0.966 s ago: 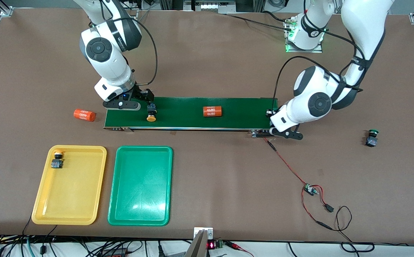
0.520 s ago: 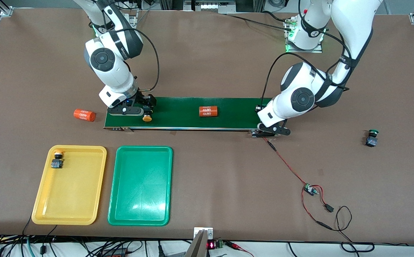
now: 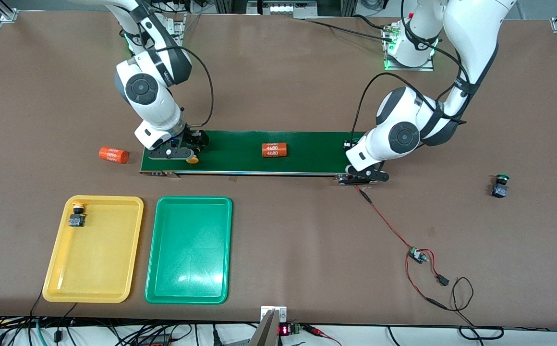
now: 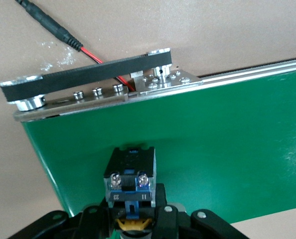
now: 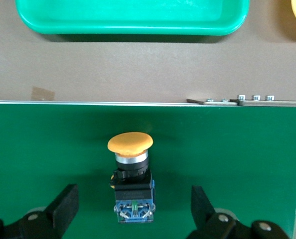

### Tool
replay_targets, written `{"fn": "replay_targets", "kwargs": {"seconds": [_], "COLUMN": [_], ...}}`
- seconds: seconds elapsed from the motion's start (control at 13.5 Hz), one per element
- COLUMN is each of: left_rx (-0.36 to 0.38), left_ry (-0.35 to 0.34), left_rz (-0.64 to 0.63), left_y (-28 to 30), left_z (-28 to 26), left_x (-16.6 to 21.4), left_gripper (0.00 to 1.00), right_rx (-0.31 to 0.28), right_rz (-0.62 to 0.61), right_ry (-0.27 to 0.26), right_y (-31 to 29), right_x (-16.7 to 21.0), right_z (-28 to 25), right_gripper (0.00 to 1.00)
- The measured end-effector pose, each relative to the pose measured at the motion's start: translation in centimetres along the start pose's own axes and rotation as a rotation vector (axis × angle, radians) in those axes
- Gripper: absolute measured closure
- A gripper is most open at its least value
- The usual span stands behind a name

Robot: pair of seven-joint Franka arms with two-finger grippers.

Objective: Sort buttons by color to trays

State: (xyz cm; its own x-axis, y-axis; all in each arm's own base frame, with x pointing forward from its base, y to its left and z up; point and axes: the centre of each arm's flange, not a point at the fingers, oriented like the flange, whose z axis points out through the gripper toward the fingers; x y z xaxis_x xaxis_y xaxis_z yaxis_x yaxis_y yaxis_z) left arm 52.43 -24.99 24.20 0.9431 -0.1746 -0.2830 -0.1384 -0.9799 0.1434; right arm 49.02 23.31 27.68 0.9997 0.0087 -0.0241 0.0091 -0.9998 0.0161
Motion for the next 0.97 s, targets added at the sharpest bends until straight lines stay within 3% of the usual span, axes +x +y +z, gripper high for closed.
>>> {"fn": "replay_targets", "kwargs": {"seconds": [0.22,0.45,0.52,0.89,0.97], "left_rx": [-0.002,-0.007,-0.009,-0.053,-0.058], "left_ry": [0.016,0.091,0.117,0.145,0.149], "left_rz": [0.034,0.029,-0.005,-0.267,-0.307], "left_y": [-0.1,-2.9,-5.1,-23.4,-26.1], "left_z": [-0.7,-4.6,-6.3,-10.8,-10.9], "left_x": [0.3,1.5,1.7,0.5,0.0], "left_gripper": [0.43,0.13,0.02,0.0,0.0], "right_rx": [-0.003,-0.005,-0.005,-0.024,-0.027], "right_rz": [-0.019,-0.031,-0.031,-0.058,-0.059], "right_ry": [-0.019,-0.031,-0.036,-0.049,-0.051], "right_y": [0.8,1.6,1.8,3.2,3.4], "right_x": [0.2,0.2,0.2,0.6,0.7], "right_z": [1.0,1.6,1.8,2.9,3.1], "right_gripper": [0.0,0.03,0.09,0.17,0.28]}}
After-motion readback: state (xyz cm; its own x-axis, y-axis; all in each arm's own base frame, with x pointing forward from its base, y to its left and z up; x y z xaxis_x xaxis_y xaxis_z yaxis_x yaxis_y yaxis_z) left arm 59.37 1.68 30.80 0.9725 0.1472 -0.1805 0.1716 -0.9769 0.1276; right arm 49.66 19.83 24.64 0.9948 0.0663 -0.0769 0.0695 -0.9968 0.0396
